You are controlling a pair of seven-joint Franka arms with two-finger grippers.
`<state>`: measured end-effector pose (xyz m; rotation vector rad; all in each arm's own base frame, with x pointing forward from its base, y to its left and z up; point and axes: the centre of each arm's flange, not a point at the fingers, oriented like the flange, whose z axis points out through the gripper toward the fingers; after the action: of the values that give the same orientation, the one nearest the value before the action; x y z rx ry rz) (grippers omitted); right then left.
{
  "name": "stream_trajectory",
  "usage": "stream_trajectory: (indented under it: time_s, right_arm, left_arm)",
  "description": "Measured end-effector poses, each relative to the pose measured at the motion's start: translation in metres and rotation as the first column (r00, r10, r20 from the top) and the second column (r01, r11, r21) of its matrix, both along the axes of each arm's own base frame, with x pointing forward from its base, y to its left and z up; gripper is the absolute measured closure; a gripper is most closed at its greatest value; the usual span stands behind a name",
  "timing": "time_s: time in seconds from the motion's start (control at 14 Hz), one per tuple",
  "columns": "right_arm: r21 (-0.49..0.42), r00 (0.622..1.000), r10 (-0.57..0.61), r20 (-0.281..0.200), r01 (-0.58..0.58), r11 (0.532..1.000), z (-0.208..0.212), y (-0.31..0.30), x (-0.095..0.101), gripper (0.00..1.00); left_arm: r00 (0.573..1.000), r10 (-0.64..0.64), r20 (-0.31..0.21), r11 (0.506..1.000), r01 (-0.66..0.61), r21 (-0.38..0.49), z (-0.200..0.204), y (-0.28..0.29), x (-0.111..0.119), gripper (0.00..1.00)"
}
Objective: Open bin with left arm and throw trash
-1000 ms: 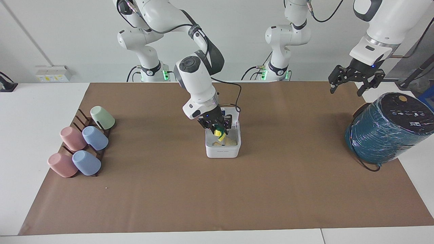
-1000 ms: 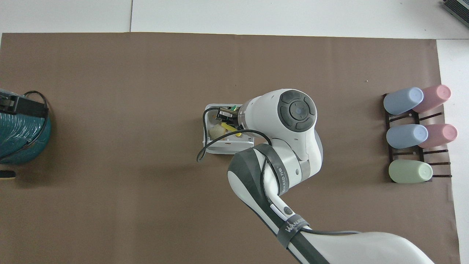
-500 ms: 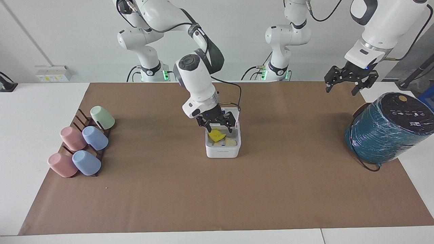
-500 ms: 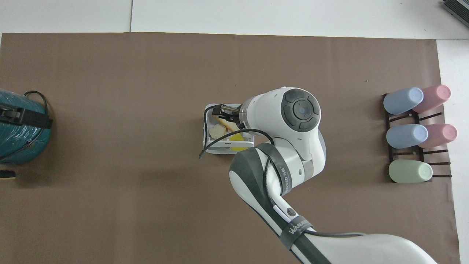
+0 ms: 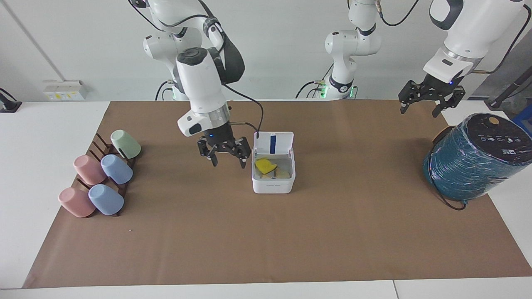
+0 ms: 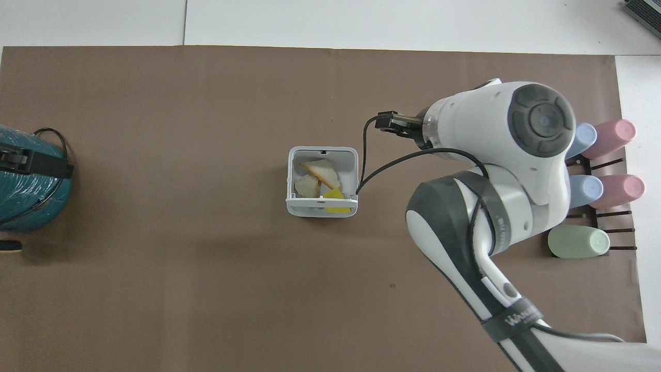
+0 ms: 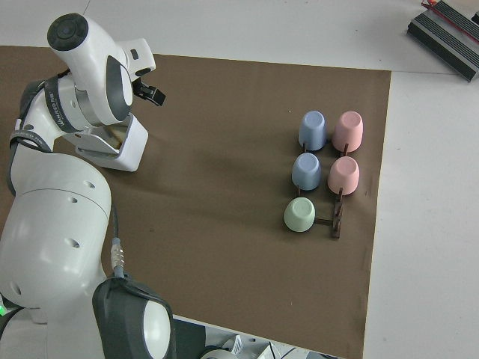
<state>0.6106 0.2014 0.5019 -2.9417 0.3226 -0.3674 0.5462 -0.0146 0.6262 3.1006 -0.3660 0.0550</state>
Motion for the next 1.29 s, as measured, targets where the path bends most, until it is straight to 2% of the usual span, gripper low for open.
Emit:
stream_trajectory:
  time_s: [0.14, 0.29, 0.64, 0.93, 1.29]
  right_arm:
    - [-0.043, 0.999, 0.049, -0.014, -0.050, 0.998, 0.019, -0.064, 0.003, 0.00]
    - [-0.062, 0.998, 0.037, -0.047, -0.040, 0.997, 0.033, -0.118, 0.000, 0.00]
    - [-0.085, 0.991, 0.043, -0.127, -0.054, 0.995, 0.070, -0.209, -0.030, 0.00]
    - [-0.155, 0.969, 0.100, -0.227, -0.138, 0.978, 0.112, -0.230, -0.057, 0.00]
    - [-0.154, 0.960, 0.124, -0.250, -0.166, 0.974, 0.120, -0.217, -0.061, 0.00]
  left_arm:
    - [1.000, 0.006, 0.001, 1.000, -0.006, -0.013, 0.001, 0.002, 0.000, 0.00]
    - [1.000, 0.010, 0.003, 1.000, -0.010, -0.016, 0.002, 0.004, -0.001, 0.00]
    - [1.000, 0.013, -0.008, 1.000, -0.013, -0.016, 0.001, 0.005, -0.002, 0.00]
    - [1.000, 0.012, -0.009, 1.000, -0.012, -0.016, 0.001, 0.005, -0.002, 0.00]
    - [1.000, 0.008, -0.010, 1.000, -0.008, -0.016, 0.001, 0.003, -0.003, 0.00]
